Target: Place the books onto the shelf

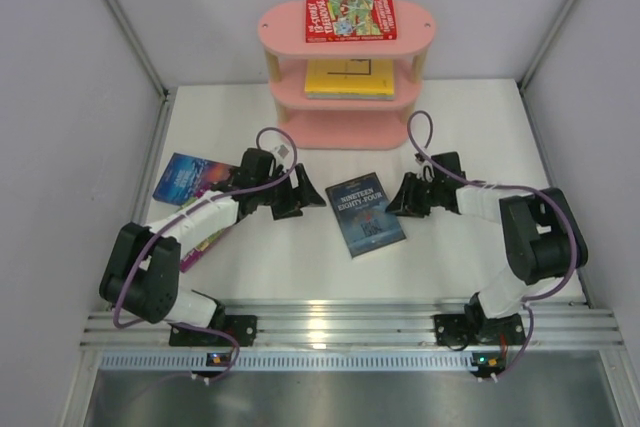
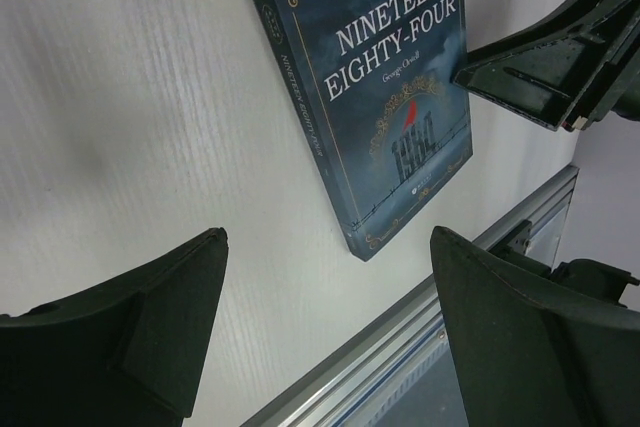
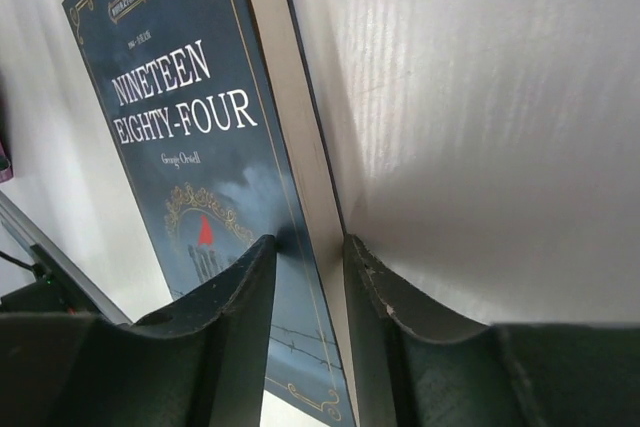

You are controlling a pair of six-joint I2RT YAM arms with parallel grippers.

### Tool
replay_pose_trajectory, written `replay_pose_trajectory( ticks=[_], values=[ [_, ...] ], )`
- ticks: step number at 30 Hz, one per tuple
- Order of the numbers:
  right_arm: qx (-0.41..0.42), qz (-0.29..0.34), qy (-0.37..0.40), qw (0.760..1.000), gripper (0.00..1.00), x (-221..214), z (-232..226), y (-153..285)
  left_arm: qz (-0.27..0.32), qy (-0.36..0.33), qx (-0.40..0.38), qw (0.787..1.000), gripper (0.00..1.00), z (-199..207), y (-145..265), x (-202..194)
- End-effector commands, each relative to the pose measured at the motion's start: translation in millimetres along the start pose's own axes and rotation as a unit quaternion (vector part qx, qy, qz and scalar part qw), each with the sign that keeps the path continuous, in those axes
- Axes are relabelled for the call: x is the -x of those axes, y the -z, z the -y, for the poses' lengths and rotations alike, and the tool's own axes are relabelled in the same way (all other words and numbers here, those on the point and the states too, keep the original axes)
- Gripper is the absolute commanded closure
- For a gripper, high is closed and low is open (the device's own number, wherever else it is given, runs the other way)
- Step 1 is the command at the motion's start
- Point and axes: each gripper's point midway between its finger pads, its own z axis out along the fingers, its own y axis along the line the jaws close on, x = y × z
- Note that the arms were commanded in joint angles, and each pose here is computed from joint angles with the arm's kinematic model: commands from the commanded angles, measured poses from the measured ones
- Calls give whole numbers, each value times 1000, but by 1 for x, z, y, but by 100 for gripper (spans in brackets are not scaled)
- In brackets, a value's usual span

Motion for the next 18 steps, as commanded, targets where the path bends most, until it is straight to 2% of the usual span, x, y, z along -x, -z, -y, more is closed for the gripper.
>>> replay_pose_trajectory(
  ticks=[1, 6, 9, 10, 11, 18],
  values=[
    [-73, -19, -19, 997, 67, -30, 26, -5, 6, -9, 13, 1000, 13, -3, 0, 4],
    [-83, -26, -24, 996, 73, -44, 34, -9, -6, -3, 23, 1000, 14, -12, -6, -2],
    [-77, -42, -44, 995, 88, -53, 39, -15, -14, 3, 24, 1000, 14, -15, -9, -5],
    [-69, -40, -46, 996, 96, -52, 37, -17, -11, 4, 24, 1000, 14, -16, -9, -4],
    [-69, -46, -62, 995, 100, -55, 38, -18, -8, 4, 26, 1000, 14, -16, -9, -4],
    [-39, -60, -75, 995, 100, -64, 40, -33, 0, -5, 38, 999, 14, -23, -19, 3]
  ],
)
